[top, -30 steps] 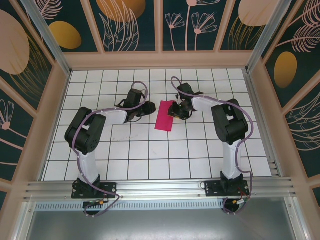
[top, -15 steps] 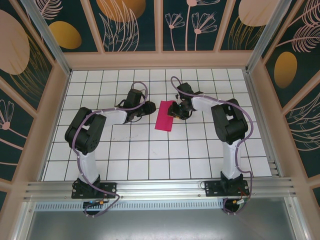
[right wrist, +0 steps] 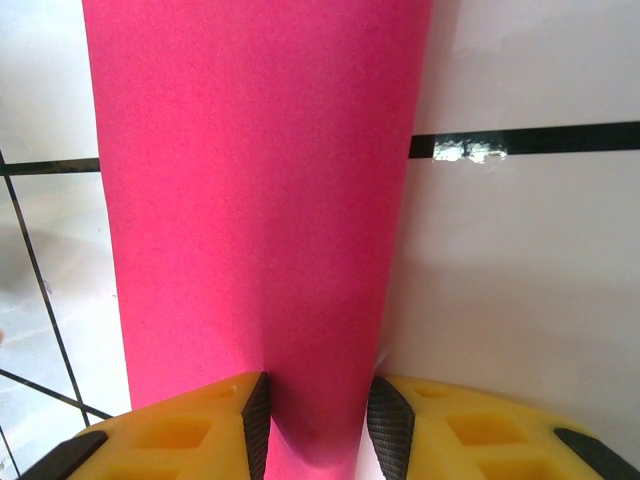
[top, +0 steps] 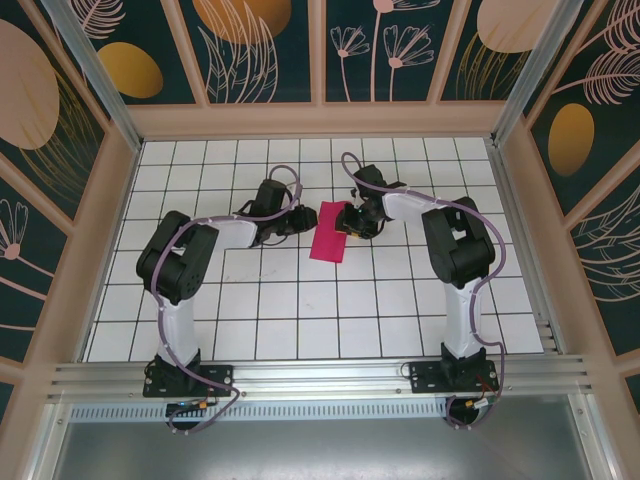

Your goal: Fold a paper plane with a square sheet of paper (pick it up from the middle)

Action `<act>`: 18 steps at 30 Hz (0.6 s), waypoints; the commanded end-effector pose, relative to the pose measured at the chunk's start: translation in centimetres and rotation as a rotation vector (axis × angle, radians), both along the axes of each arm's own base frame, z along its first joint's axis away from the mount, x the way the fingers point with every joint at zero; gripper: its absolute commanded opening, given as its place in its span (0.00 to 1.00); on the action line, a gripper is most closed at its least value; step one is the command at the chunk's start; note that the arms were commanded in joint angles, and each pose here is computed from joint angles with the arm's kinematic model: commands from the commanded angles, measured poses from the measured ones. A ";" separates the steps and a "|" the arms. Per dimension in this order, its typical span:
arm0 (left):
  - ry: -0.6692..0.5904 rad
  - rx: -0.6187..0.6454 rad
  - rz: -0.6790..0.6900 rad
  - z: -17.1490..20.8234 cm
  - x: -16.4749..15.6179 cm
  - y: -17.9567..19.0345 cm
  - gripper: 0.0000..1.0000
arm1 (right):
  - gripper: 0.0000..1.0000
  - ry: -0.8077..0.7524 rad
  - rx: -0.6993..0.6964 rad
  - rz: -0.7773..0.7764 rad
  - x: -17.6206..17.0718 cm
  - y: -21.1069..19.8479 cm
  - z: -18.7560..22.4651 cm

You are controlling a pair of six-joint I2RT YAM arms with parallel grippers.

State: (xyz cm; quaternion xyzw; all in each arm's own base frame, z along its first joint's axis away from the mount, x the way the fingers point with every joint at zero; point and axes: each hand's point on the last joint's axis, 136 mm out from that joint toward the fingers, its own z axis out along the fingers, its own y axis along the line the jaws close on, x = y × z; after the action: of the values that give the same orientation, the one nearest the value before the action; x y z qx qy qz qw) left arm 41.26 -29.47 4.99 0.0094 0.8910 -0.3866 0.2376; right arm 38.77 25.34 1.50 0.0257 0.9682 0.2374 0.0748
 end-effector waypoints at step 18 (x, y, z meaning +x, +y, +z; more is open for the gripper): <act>0.060 0.029 -0.082 -2.3 0.1 -2.8 0.17 | 0.39 0.169 -0.219 0.024 -4.2 -3.5 -8.4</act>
State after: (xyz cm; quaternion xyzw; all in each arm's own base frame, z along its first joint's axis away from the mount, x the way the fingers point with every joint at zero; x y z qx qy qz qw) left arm 41.56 -31.90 3.39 0.0252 0.8985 -0.3872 0.2053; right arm 38.76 25.37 1.43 0.0222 0.9688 0.2357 0.0733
